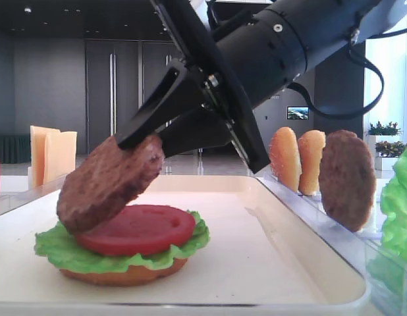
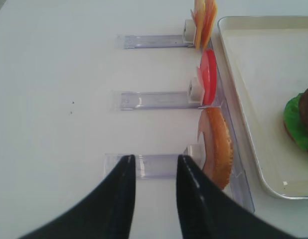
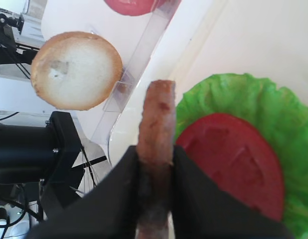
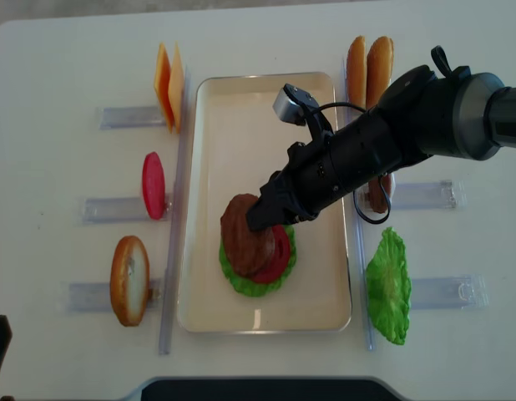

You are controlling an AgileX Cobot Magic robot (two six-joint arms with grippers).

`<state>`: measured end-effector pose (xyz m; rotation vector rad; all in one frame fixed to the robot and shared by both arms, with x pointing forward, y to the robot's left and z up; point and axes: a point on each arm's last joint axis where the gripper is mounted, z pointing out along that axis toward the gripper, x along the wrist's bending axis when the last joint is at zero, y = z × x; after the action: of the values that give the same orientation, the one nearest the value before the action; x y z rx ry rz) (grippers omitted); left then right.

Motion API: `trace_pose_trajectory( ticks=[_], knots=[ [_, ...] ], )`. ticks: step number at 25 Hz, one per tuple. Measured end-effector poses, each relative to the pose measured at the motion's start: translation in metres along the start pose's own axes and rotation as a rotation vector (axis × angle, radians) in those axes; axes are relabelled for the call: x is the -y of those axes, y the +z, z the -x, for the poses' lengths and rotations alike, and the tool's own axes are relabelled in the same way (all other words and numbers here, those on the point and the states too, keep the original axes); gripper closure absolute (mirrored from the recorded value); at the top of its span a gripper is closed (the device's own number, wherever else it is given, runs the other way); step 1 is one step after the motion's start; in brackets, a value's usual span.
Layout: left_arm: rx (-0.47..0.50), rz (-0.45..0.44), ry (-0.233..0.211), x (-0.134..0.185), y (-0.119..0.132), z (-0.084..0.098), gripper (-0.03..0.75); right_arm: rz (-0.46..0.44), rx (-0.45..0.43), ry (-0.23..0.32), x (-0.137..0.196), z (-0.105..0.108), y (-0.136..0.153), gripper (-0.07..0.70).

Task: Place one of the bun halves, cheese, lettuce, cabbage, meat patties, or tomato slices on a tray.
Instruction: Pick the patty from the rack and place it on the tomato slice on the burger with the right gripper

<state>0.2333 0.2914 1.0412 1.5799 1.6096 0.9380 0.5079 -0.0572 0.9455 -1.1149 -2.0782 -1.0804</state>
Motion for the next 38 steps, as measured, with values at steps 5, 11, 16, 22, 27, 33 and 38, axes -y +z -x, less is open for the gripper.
trace_pose_trajectory(
  ticks=[5,11,16,22,27,33,38],
  knots=[
    [0.000,0.000,0.000,0.0000,0.0000,0.0000,0.496,-0.002,0.018,-0.009,0.0002,0.0017,0.0000,0.483],
    [0.000,0.000,0.000,0.0000,0.0000,0.0000,0.496,-0.021,0.038,-0.031,0.0019,0.0034,0.0000,0.483],
    [0.000,0.000,0.000,0.0000,0.0000,0.0000,0.496,-0.028,0.043,-0.024,0.0025,0.0039,-0.0001,0.483],
    [0.000,0.000,-0.001,0.0000,0.0000,0.0000,0.496,-0.028,0.045,-0.023,0.0025,0.0041,-0.0001,0.484],
    [0.000,0.000,-0.001,0.0000,0.0000,0.0000,0.496,-0.024,0.057,-0.030,0.0020,0.0041,-0.0009,0.465],
    [0.000,0.000,-0.001,0.0000,0.0000,0.0000,0.496,-0.047,0.094,-0.066,0.0038,0.0071,-0.0016,0.258],
    [0.000,0.000,-0.001,0.0000,0.0000,0.0000,0.496,-0.061,0.130,-0.096,0.0047,0.0101,-0.0023,0.190]
  ],
)
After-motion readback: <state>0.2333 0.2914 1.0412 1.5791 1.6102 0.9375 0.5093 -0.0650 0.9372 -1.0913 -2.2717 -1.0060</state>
